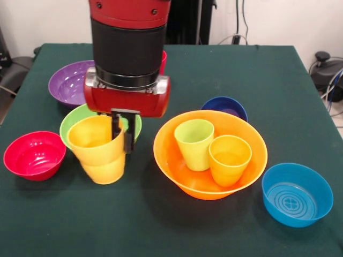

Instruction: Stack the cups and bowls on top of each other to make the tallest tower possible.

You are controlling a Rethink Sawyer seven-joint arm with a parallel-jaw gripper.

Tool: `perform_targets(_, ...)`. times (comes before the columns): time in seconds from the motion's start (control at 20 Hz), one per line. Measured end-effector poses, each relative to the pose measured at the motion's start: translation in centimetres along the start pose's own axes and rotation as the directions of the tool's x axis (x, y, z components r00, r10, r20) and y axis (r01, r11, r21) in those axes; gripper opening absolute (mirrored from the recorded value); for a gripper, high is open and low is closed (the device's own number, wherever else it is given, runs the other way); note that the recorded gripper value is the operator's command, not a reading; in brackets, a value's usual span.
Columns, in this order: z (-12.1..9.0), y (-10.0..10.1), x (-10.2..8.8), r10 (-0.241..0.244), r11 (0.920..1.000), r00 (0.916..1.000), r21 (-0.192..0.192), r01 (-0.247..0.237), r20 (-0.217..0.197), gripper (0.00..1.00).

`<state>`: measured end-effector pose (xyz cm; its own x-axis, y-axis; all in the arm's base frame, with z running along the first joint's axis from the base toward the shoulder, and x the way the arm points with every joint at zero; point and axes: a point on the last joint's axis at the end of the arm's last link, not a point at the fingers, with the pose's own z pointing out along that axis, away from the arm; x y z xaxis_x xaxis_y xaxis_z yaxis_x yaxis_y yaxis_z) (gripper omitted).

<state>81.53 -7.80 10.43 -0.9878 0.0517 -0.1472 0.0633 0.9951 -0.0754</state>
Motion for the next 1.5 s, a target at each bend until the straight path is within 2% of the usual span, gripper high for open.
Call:
perform_targets(0.1,0.0,1.0,0.0,0.0,0.9999,1.0,-0.017,0.0,-0.005,0.0)
perform_targets(0.35,0.4,2.6,0.7,-0.013,0.9994,0.9997,-0.031,0.013,-0.022,0.0)
perform_targets(0.65,2.1,5.0,2.9,-0.055,0.9979,0.9982,-0.036,0.054,-0.024,0.0)
perform_targets(0.85,2.7,5.4,3.8,-0.063,0.9974,0.9976,-0.036,0.062,-0.027,0.0)
perform_targets(1.15,3.2,6.4,5.2,-0.065,0.997,0.9962,-0.045,0.063,-0.058,0.0)
perform_targets(1.5,2.9,7.4,6.0,-0.045,0.9981,0.9965,-0.045,0.042,-0.07,0.0)
